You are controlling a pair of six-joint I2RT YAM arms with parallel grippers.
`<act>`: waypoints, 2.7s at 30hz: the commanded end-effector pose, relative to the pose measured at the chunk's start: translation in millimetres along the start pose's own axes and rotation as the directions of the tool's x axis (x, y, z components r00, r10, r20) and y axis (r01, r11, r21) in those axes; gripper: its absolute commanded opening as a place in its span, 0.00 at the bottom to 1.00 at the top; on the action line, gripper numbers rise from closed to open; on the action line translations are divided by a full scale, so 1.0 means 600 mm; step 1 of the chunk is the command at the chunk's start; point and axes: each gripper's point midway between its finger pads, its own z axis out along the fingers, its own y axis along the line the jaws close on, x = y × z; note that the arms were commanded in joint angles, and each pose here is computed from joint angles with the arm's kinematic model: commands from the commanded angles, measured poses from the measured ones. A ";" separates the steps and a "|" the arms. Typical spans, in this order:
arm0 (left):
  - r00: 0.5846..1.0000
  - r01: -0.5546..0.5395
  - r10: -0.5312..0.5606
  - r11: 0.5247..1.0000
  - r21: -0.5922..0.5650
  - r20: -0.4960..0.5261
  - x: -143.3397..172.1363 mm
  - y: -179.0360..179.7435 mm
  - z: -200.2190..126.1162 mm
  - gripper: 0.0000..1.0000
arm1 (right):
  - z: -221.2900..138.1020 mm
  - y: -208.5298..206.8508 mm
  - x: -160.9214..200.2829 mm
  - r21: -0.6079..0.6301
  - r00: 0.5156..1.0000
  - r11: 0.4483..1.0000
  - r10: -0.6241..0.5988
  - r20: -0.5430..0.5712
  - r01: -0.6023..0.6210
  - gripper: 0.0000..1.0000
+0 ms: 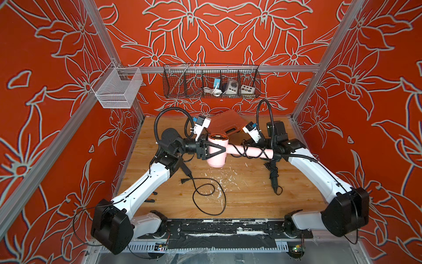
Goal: Wrap the cord around the hair dryer
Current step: Wrap the power cord around the hair dryer.
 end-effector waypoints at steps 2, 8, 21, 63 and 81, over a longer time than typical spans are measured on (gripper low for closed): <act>0.986 -0.124 0.116 0.990 0.059 0.119 -0.068 -0.055 -0.009 0.00 | -0.008 -0.002 -0.014 -0.009 0.993 0.998 0.065 0.095 -0.065 0.00; 0.976 -0.101 0.095 0.995 0.023 0.195 -0.105 -0.041 -0.025 0.00 | -0.014 0.005 -0.006 -0.024 0.979 0.990 0.143 0.146 -0.141 0.00; 0.948 -0.003 0.038 0.994 -0.110 0.317 -0.154 0.014 -0.058 0.00 | -0.041 0.049 0.026 -0.091 0.956 0.970 0.236 0.172 -0.224 0.00; 0.978 0.119 -0.187 0.861 -0.494 -0.090 0.143 0.188 -0.077 0.00 | -0.145 0.114 -0.056 0.152 0.920 0.926 -0.303 -0.247 0.346 0.00; 0.945 0.016 -0.048 0.995 -0.102 -0.323 0.192 0.032 0.014 0.00 | -0.029 0.076 -0.030 0.068 0.883 0.886 -0.446 -0.147 0.459 0.00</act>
